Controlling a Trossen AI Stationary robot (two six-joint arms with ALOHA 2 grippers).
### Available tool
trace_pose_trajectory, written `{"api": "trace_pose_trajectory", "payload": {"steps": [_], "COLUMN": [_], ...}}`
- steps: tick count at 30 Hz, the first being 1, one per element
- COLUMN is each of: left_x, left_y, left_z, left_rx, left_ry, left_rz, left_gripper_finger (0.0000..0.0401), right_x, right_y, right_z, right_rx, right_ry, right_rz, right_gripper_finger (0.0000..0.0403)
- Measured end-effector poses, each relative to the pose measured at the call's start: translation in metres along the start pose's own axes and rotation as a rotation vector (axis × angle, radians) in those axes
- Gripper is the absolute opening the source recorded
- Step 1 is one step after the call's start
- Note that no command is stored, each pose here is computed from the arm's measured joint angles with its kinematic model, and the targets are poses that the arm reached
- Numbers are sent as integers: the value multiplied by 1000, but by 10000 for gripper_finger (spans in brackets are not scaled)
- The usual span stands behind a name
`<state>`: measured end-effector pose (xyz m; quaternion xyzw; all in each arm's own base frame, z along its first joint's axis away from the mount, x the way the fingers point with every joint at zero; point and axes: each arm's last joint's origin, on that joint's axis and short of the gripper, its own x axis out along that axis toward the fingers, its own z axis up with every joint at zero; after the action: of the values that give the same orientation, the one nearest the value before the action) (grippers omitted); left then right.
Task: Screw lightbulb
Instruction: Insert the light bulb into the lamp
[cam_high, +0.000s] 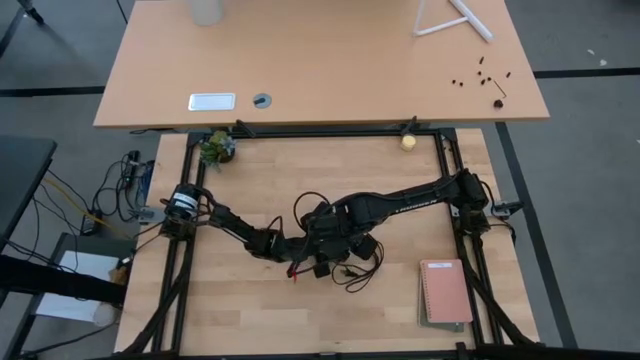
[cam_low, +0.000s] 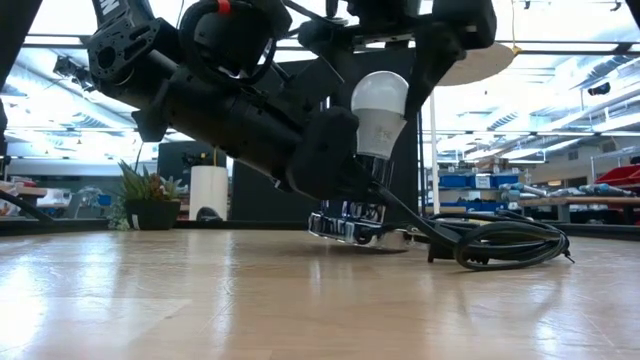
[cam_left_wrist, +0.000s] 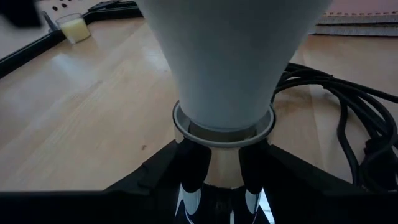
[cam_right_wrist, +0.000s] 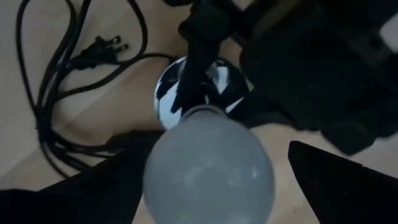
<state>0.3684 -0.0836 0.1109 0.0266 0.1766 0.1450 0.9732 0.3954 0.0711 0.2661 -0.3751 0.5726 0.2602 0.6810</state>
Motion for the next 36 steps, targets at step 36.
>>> {"api": "trace_pose_trajectory", "payload": {"steps": [36], "left_x": [0], "left_y": [0], "left_z": [-1], "left_rx": [-8], "left_ry": [4], "left_rz": [-11], "left_gripper_finger": [195], "right_x": [25], "right_y": [4], "right_z": [-2], "right_rx": [-47], "right_ry": [-16], "right_rz": [18], "right_gripper_finger": [295]}}
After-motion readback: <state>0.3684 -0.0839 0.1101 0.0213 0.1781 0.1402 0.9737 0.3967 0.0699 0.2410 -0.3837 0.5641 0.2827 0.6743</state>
